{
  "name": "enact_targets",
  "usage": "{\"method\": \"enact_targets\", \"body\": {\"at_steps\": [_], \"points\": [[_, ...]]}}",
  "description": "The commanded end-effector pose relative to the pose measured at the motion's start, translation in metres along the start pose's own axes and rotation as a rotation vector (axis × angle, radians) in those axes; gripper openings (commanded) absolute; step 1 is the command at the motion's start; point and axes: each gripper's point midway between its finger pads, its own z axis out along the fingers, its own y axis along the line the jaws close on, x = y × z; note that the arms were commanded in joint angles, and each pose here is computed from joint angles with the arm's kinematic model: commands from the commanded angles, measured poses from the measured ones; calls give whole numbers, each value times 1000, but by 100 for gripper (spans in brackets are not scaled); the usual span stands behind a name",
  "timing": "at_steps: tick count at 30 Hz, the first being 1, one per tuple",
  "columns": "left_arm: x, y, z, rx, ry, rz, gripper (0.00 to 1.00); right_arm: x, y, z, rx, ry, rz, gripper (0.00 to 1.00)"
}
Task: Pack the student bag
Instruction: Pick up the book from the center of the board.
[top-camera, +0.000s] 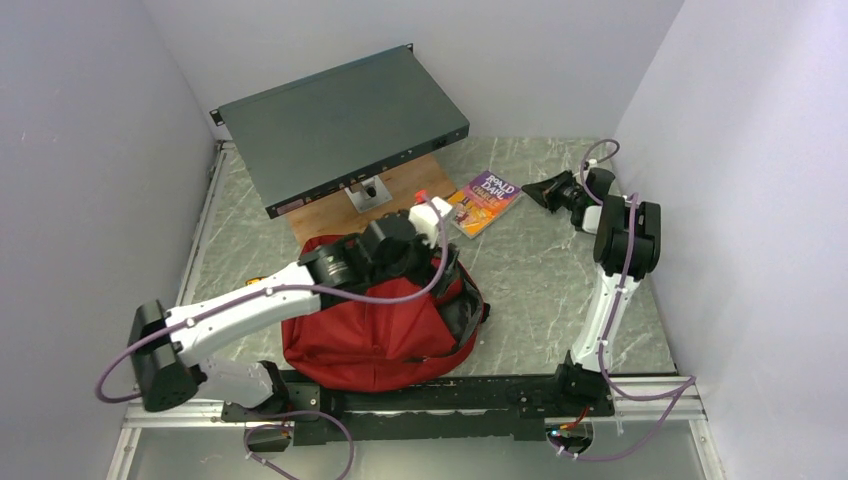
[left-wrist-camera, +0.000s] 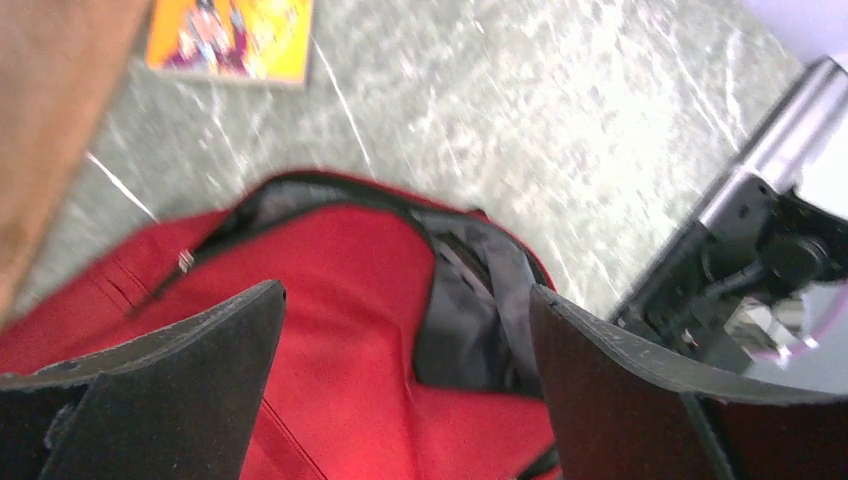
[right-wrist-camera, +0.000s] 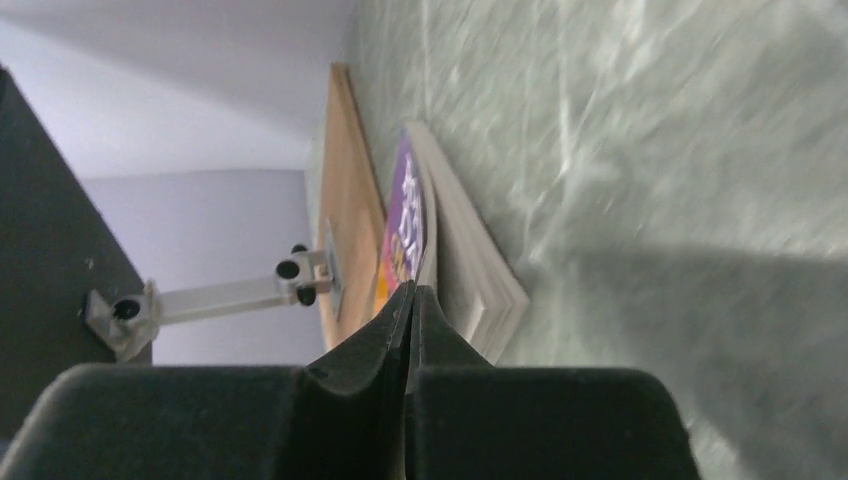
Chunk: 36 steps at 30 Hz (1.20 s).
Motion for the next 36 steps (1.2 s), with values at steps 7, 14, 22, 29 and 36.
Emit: {"method": "enact_targets", "body": {"at_steps": [7, 14, 22, 29, 36], "points": [[-50, 2, 94, -110, 50, 296, 100, 37, 42, -41, -59, 11, -40, 11], [-53, 8, 172, -143, 88, 490, 99, 33, 15, -76, 130, -74, -54, 43], [-35, 46, 238, -266, 193, 627, 99, 39, 5, -88, 96, -65, -16, 50], [-15, 95, 267, -362, 250, 705, 95, 43, 6, -89, 75, -70, -8, 51], [0, 131, 280, -419, 301, 745, 80, 55, 15, -82, 48, -47, -14, 51]]}}
